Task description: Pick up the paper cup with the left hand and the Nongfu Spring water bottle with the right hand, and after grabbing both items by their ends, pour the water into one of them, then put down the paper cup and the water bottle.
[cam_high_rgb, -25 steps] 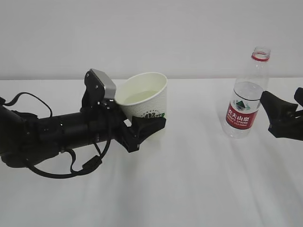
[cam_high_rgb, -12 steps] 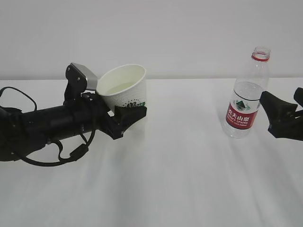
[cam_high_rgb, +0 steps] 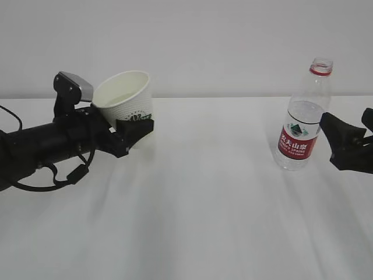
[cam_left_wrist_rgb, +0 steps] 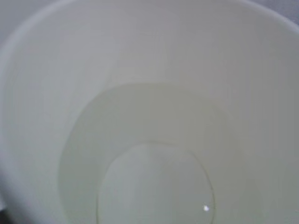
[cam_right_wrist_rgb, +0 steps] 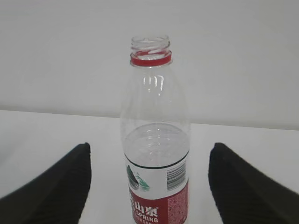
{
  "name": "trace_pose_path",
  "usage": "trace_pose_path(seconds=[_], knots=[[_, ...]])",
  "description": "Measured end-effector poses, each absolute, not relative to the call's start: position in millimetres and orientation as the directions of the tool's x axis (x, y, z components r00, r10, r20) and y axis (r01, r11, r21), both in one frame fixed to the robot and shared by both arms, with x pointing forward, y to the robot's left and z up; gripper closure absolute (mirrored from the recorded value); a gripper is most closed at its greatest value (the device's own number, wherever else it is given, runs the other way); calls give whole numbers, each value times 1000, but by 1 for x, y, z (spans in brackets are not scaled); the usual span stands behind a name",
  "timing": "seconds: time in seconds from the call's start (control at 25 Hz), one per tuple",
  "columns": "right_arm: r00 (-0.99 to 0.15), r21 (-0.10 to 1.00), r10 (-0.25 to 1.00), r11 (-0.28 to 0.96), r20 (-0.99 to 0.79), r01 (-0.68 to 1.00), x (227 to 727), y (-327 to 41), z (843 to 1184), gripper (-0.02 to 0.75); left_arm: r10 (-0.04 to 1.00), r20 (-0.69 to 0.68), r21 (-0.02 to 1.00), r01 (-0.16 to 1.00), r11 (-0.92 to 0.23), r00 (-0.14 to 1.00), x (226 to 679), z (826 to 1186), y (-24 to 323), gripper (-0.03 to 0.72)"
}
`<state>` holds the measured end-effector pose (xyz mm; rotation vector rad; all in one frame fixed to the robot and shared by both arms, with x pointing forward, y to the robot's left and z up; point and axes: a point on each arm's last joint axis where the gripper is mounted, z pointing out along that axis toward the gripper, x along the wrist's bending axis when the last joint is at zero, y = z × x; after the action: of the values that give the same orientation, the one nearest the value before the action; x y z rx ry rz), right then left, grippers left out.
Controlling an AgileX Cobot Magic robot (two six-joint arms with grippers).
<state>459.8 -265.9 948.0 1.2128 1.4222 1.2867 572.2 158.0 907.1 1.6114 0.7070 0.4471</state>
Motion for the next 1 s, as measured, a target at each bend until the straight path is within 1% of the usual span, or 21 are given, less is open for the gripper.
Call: trace_pose_path(seconds=[0.24,0.56,0.84,1.0], knots=[[-175,993,984,3,17,116,460,-266,948,149,735,-102,970,232,-77,670,582,902,184,188],[-175,993,984,3,17,116,460,-266,948,149,794,-101,968,243,-60,599,591,901,216,188],[-175,993,984,3,17,116,460,-266,948,149,831,-97,960,271,-66,547,595,899,235,188],[-175,993,984,3,17,116,460,-266,948,149,841,-97,960,274,-62,533,596,898,240,188]])
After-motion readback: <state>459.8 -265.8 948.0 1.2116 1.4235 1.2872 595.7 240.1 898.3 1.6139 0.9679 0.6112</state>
